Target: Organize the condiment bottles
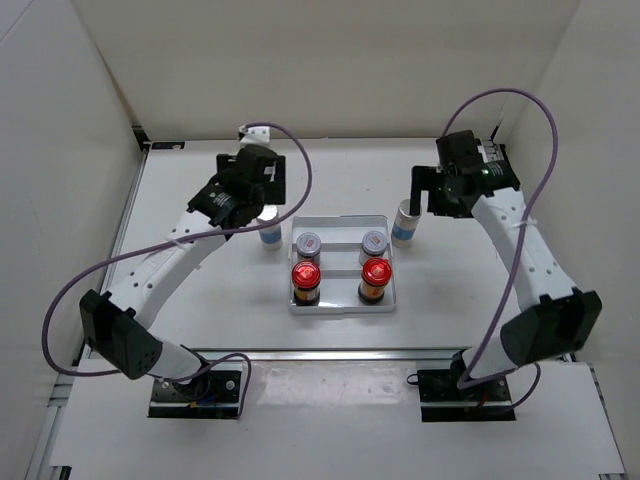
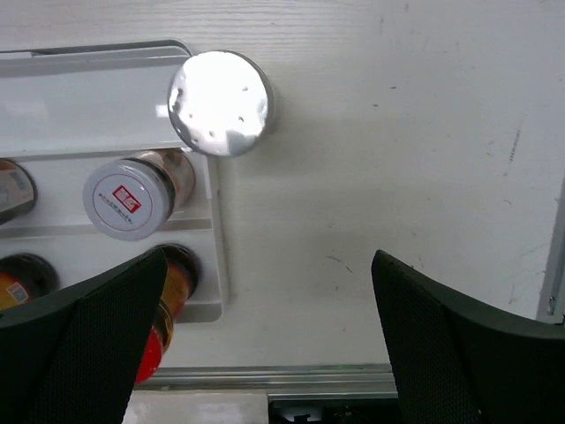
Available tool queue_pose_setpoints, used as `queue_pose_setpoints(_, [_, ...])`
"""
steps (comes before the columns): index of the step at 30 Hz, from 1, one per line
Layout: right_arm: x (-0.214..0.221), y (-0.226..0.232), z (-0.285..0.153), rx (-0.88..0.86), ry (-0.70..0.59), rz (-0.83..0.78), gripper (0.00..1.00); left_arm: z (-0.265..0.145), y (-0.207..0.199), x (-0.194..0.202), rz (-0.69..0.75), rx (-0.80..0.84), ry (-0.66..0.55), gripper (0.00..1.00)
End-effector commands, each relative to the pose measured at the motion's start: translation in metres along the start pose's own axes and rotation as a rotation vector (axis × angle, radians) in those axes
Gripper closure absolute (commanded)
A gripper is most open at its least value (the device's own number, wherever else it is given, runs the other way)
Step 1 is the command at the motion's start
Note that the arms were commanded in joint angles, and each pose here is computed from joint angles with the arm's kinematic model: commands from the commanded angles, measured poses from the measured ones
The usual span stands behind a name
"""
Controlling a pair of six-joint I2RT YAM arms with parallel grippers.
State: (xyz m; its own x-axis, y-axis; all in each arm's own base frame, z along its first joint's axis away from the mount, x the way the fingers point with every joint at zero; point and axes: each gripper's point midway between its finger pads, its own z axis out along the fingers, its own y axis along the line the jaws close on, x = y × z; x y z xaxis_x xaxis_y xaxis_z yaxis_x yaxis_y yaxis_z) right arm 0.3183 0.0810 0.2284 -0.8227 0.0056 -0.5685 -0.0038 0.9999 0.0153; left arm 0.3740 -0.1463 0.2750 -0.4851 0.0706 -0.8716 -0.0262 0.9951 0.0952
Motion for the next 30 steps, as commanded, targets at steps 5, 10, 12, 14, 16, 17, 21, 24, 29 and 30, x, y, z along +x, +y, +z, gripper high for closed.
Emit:
queue_pose_setpoints(5, [-0.035,0.031,0.033,-0.106,0.019,-0.01,0.0,0.017,0.082,0.067,0.038,-0.275,0.092,0.0])
queue_pose_setpoints(10, [-0.033,0.038,0.067,-0.099,0.089,-0.007,0.0,0.017,0.089,0.081,-0.023,-0.273,0.075,0.0])
queue_pose_setpoints(12, [-0.029,0.039,0.082,-0.091,0.123,-0.01,0.0,0.016,0.09,0.085,-0.016,-0.269,0.065,0.0])
queue_pose_setpoints(14, [-0.024,0.04,0.091,-0.084,0.15,-0.013,0.0,0.016,0.09,0.087,-0.022,-0.268,0.056,0.0])
queue_pose_setpoints(16, [-0.02,0.041,0.104,-0.077,0.174,-0.006,0.02,0.017,0.09,0.093,-0.02,-0.258,0.064,0.0])
queue_pose_setpoints(17, [-0.022,0.041,0.106,-0.077,0.174,-0.006,0.03,0.015,0.089,0.096,-0.02,-0.248,0.066,0.0])
queue_pose_setpoints(21, [-0.017,0.043,0.119,-0.068,0.205,0.0,0.21,0.014,0.086,0.098,-0.031,-0.223,0.058,0.0])
queue_pose_setpoints(24, [-0.023,0.042,0.113,-0.063,0.181,0.012,0.39,0.018,0.081,0.103,-0.034,-0.198,0.062,0.0])
queue_pose_setpoints(29, [-0.06,0.036,0.072,0.031,0.001,-0.05,0.65,0.021,0.075,0.105,-0.045,-0.171,0.069,0.0])
queue_pose_setpoints(30, [-0.063,0.035,0.067,0.052,-0.008,-0.058,0.72,0.021,0.075,0.105,-0.045,-0.171,0.069,0.0])
